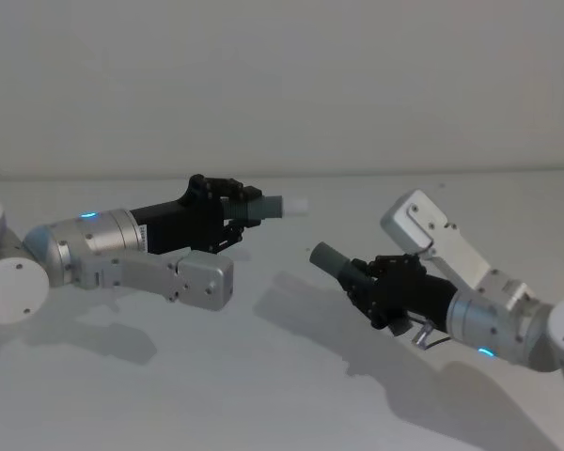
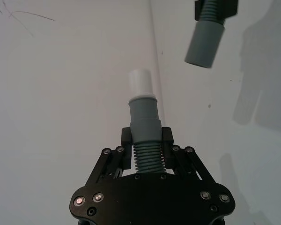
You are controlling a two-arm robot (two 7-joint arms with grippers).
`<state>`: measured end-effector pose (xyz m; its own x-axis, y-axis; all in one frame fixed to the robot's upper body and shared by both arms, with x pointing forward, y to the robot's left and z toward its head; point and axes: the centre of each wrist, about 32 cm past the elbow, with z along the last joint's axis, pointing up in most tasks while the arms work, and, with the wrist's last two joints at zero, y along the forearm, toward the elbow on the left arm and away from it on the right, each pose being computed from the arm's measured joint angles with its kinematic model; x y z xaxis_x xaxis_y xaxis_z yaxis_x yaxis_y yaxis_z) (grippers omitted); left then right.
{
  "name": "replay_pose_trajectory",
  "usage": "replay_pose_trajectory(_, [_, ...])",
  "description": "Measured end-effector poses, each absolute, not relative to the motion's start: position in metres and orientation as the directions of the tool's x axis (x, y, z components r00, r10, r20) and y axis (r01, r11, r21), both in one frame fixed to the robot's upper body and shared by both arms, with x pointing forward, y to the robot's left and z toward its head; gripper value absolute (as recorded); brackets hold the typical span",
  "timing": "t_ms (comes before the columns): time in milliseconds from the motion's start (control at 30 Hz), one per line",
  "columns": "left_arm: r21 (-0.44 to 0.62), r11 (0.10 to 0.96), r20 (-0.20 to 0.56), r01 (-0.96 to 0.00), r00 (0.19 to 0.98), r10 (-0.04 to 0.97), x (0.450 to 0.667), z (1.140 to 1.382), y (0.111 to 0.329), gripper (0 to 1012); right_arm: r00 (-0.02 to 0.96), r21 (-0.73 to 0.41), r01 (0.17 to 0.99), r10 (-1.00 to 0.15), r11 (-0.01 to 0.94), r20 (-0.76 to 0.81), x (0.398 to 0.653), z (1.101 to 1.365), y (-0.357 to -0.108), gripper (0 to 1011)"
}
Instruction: Use both hands to pick up one end of the pipe from the table, align the ends, and insert them.
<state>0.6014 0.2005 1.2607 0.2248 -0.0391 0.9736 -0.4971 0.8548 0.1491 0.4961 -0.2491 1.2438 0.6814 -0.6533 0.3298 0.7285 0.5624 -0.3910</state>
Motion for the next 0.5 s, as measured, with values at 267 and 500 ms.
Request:
replay_pose_trajectory(267, [0.149,0.855,0.974,-0.497,0.225,-0.039,0.601,1.261,0.201,336,0.699,-0.371,0.710,-0.533,0.599,0.476,0.500,1.258,-0.273,234])
replay_pose_trajectory(500, [0.149,0.855,0.974,-0.497,0.225,-0.039,0.601,1.261,0.200,336,0.695,-0.374,0.688,-0.415,0.622,0.587,0.506,1.272,-0.294,234])
